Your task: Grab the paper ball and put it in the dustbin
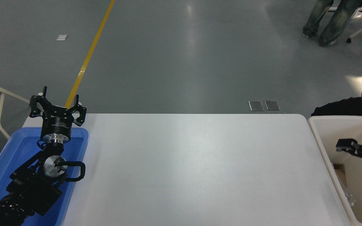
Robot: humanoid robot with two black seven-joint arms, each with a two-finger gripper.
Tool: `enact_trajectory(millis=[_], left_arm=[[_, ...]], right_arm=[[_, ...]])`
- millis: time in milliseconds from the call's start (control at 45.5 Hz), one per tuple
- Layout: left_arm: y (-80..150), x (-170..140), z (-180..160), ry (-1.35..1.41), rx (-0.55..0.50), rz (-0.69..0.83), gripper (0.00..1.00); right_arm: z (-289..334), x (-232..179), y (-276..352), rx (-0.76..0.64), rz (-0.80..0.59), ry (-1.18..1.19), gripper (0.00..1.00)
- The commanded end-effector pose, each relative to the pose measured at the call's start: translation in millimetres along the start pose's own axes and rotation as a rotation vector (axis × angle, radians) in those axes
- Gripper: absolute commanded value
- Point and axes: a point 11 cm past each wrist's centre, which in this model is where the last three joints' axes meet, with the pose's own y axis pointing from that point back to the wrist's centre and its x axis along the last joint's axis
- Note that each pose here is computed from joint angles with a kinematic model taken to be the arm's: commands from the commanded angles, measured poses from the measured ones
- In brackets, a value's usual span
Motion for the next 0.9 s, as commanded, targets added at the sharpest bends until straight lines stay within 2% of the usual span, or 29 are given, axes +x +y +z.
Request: enact_trajectory(millis=[0,154,264,527,879], left_arm=[[0,0,0,0.0,0.001,0.001,0.99],[0,1,0,0.001,-0.001,0.002,0.99],[0,1,0,0.003,-0.002,0.003,0.99],[1,1,0,0.001,-0.002,0.005,0.99],[1,1,0,0.001,-0.002,0.005,0.99]], right_arm=[[-106,-2,92,0.081,-0.131,0.163,1.0],[-176,-20,122,0.072,-0.151,0.279,1.0],[-196,-30,128,0.045,-0.169,0.334,1.0],[-187,-57,152,-0.006,-0.279,0.29,1.0],[-191,-53,164,-0.016,-0.244,0.274,1.0]])
